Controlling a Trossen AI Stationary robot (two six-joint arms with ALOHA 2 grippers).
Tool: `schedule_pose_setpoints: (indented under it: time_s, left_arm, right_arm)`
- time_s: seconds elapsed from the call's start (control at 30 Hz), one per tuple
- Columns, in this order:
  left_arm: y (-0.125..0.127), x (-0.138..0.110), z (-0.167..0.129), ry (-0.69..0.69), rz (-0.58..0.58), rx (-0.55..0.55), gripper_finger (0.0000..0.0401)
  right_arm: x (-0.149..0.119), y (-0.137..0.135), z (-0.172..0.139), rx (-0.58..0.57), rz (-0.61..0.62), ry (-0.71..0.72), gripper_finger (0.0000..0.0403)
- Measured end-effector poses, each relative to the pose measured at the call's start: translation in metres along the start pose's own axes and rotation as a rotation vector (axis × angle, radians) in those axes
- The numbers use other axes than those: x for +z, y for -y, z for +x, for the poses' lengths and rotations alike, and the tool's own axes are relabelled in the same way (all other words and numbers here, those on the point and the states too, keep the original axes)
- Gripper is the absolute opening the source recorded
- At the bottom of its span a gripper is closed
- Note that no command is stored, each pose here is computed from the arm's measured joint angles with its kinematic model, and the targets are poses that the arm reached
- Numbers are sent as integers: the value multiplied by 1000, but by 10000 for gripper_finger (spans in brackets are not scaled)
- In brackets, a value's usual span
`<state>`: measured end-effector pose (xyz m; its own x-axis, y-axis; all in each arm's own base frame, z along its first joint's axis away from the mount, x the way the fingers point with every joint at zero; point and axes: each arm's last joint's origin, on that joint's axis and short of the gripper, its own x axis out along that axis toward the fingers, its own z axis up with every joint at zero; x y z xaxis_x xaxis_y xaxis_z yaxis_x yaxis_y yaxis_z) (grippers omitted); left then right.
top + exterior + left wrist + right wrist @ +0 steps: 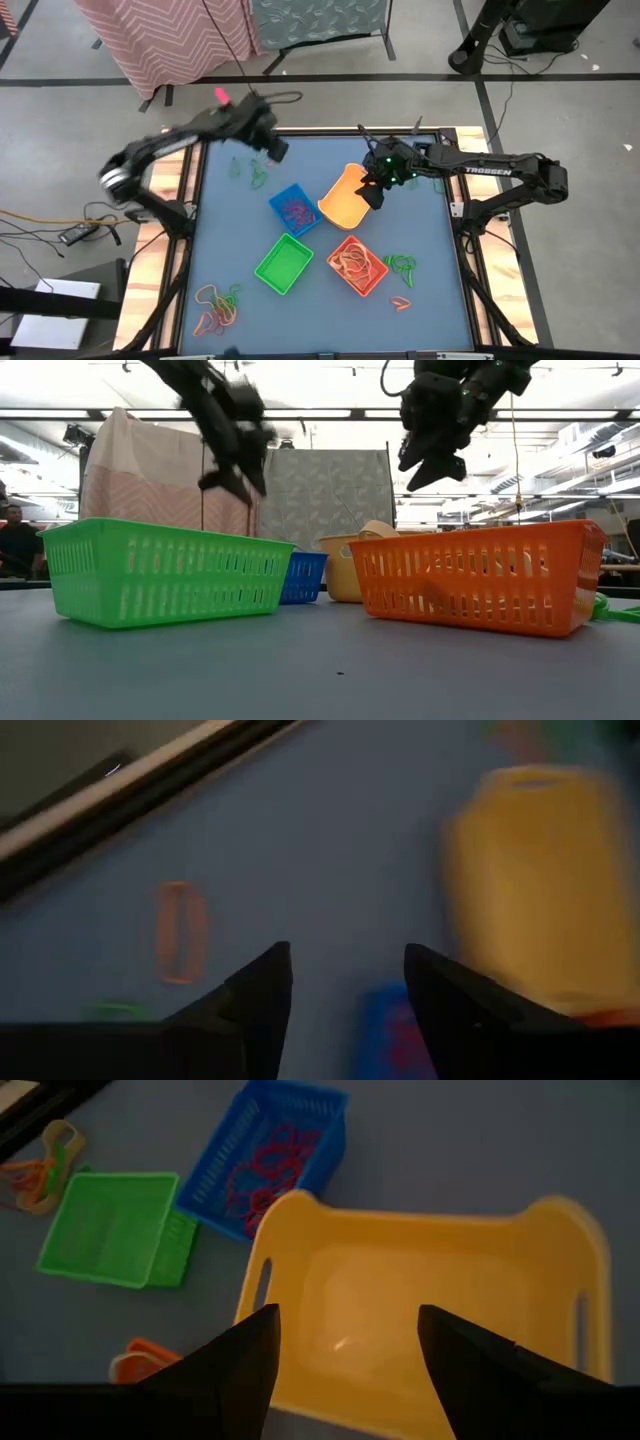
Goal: Sort rubber bands into baskets
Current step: Put the orange rubber band into the green bin
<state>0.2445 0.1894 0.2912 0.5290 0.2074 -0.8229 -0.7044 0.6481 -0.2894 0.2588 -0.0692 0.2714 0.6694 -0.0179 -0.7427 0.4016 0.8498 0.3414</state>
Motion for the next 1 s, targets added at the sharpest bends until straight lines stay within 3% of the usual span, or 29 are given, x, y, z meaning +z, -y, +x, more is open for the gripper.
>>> schedule_pose_setpoints:
  time_s: [0.17,0.33,0.57,0.77,1.0]
  left_arm:
    - [-43,41,54,-219,-34,172,197]
    - [-68,56,100,-347,-57,262,197]
    - [-75,46,135,-457,-42,272,197]
    - [-81,44,140,-465,-25,344,197]
    - [-87,29,150,-504,-35,347,197]
  right_arm:
    - [-4,-9,7,55,99,-41,250]
    - [-10,-25,9,86,113,-61,248]
    - [-18,-45,11,60,114,-38,247]
    - [-20,-54,11,45,95,0,247]
    - [-20,-55,11,38,92,10,247]
